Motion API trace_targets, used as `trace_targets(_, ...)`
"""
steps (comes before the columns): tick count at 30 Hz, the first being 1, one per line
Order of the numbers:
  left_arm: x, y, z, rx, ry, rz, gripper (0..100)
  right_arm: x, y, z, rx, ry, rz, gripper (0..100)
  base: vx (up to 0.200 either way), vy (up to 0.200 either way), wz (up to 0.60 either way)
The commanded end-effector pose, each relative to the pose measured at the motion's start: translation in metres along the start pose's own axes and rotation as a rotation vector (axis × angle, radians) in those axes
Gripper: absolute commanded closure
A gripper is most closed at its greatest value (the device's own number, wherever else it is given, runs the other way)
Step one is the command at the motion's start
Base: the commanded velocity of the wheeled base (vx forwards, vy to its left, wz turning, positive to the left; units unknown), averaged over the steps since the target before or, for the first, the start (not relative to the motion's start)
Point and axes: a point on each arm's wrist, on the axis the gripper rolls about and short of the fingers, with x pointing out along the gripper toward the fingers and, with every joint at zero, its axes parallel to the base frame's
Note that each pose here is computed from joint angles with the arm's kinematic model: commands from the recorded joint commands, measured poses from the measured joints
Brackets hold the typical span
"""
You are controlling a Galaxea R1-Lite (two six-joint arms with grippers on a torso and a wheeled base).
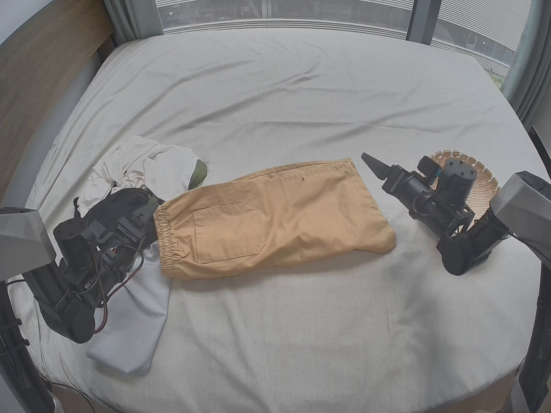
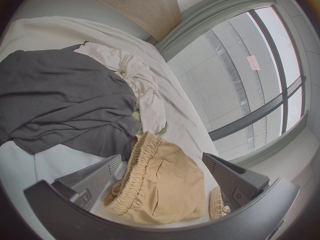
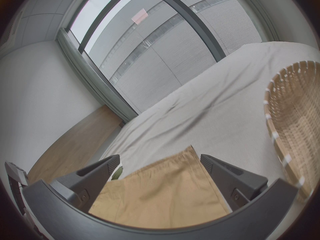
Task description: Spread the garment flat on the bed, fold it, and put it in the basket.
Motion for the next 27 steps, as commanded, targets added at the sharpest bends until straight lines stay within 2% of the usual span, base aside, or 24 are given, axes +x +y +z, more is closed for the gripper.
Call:
trace_targets(1,-0.029,-0.025,-0.012,0.013,0.062,-0.059,0,-0.037,-0.003,-0.016,0.015,0.075,-0.066,0,0.0,0.0,0.0)
trace_targets(7,-0.051,-0.033,-0.033,0.063,0.181,-0.091,0,-0.067,-0.015,-0.042,0.05,0.19,-0.148,0,0.0,0.0,0.0)
trace_targets(12,-0.054,-0.033,-0.039,0.093,0.206,-0.09,0,-0.081,-0.017,-0.055,0.116,0.241,-0.179,0,0.0,0.0,0.0)
trace_targets(19,-0.056,-0.032,-0.042,0.1,0.219,-0.083,0,-0.084,-0.03,-0.078,0.133,0.313,-0.227,0,0.0,0.0,0.0)
trace_targets(27,-0.058,-0.031,-0.042,0.102,0.222,-0.078,0,-0.069,-0.03,-0.089,0.157,0.307,-0.212,0,0.0,0.0,0.0)
